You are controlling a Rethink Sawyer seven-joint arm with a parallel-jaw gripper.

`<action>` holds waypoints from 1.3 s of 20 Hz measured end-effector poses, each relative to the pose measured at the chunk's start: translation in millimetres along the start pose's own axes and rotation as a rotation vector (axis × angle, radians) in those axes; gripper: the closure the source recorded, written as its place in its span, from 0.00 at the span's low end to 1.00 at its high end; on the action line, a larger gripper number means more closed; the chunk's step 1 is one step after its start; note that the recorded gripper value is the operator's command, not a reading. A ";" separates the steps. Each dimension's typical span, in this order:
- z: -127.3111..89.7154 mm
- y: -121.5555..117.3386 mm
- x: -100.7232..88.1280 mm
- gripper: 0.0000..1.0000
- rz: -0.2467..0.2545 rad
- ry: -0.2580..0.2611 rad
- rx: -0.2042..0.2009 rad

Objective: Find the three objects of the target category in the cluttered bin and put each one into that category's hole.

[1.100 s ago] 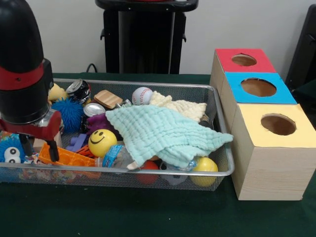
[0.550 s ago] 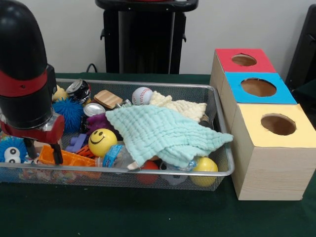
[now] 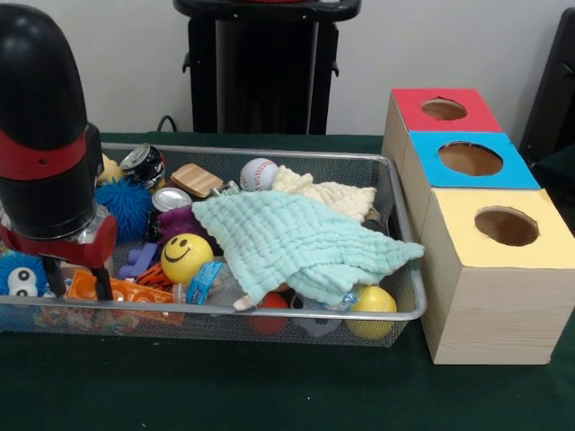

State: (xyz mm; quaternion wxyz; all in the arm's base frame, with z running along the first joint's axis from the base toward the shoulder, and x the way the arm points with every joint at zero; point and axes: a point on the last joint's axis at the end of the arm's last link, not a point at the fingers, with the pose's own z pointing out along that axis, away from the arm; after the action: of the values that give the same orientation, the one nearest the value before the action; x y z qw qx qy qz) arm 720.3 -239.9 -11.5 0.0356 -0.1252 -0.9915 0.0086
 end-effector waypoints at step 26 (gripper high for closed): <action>-6.4 4.2 10.8 0.00 -0.001 0.058 -0.011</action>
State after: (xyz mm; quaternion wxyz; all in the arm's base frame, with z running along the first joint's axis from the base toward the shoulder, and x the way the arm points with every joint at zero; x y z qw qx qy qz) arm 711.4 -233.0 -4.5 0.0635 -0.1252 -0.9901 -0.0006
